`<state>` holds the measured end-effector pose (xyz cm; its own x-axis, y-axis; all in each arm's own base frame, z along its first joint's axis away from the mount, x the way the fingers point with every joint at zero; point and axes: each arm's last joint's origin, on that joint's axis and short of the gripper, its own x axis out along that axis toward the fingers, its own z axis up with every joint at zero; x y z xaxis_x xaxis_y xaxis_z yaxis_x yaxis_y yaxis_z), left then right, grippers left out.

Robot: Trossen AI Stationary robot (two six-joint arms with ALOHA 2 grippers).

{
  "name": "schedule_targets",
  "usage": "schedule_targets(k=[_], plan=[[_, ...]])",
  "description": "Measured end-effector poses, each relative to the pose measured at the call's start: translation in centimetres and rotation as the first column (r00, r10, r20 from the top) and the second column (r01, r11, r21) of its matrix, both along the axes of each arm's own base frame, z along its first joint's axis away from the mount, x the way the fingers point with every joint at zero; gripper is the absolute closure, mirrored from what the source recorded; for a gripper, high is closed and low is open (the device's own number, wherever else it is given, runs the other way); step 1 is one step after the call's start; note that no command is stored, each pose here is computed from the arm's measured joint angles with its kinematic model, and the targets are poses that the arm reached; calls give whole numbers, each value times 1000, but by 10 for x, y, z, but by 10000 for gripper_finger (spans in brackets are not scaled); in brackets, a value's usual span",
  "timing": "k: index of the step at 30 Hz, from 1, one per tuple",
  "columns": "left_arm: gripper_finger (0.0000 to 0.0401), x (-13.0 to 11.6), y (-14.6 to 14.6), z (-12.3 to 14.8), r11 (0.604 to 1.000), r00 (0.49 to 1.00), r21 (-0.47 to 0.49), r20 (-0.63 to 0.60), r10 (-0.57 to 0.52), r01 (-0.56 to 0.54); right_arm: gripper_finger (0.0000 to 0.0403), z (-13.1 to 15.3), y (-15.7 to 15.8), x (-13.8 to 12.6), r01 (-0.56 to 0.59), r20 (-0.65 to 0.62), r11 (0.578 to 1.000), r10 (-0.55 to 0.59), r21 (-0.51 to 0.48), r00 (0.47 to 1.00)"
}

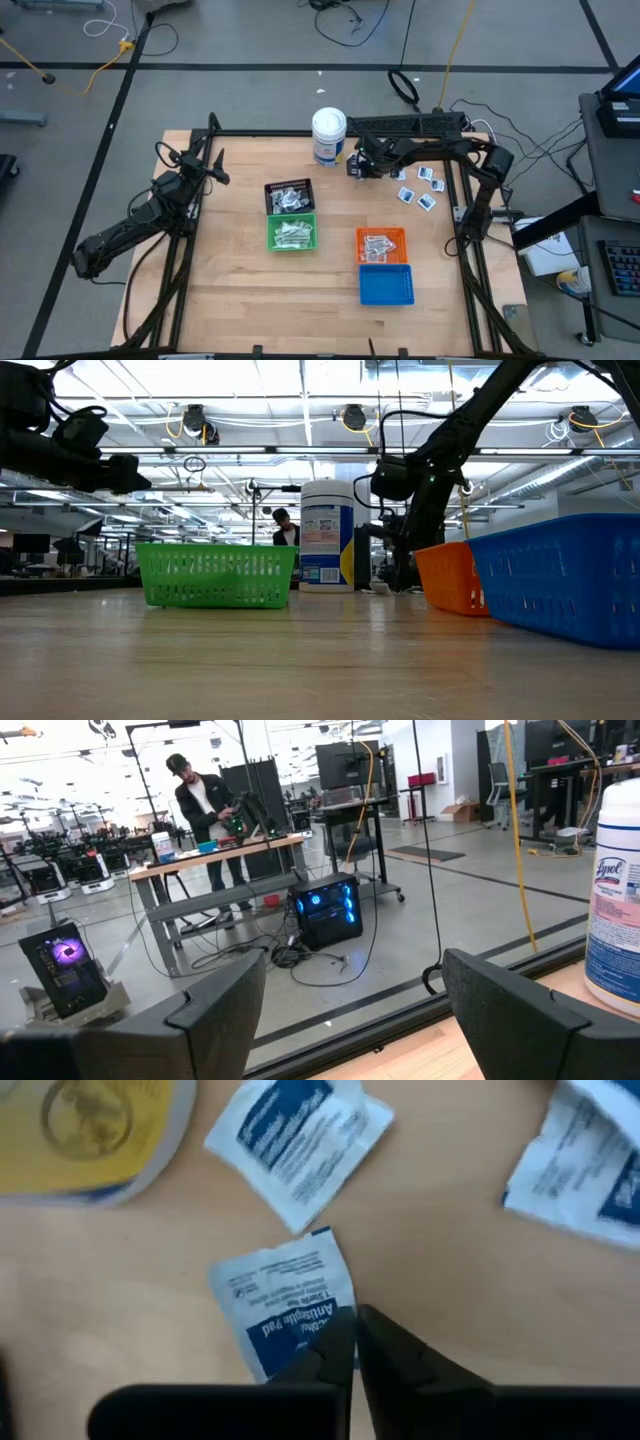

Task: Pick & Place First Aid Supplies
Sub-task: Put the blue pad into the blue bin

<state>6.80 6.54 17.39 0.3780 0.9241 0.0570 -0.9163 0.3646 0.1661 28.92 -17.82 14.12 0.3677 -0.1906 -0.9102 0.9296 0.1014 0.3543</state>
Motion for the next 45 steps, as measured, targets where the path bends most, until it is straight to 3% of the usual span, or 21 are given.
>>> schedule_targets(k=[8,14,20,26,30,34,45], plan=[[95,0,0,0,1000,1000,0,1,0,0,402,37,6,-11,-32,22,996,34,-81,999],[96,0,0,0,1000,1000,1,1,0,0,402,63,14,-29,-29,-30,990,25,-141,999],[95,0,0,0,1000,1000,1,1,0,0,402,81,24,-43,-12,-87,981,-5,-193,996],[95,0,0,0,1000,1000,1,1,0,0,403,93,33,-46,0,-59,977,-13,-214,998],[95,0,0,0,1000,1000,1,1,0,0,403,94,54,-37,-98,-45,979,92,-176,995],[95,0,0,0,1000,1000,1,1,0,0,403,94,84,-25,-258,-57,954,253,-155,966],[95,0,0,0,1000,1000,1,1,0,0,403,95,188,-10,-611,-26,781,613,-128,789]])
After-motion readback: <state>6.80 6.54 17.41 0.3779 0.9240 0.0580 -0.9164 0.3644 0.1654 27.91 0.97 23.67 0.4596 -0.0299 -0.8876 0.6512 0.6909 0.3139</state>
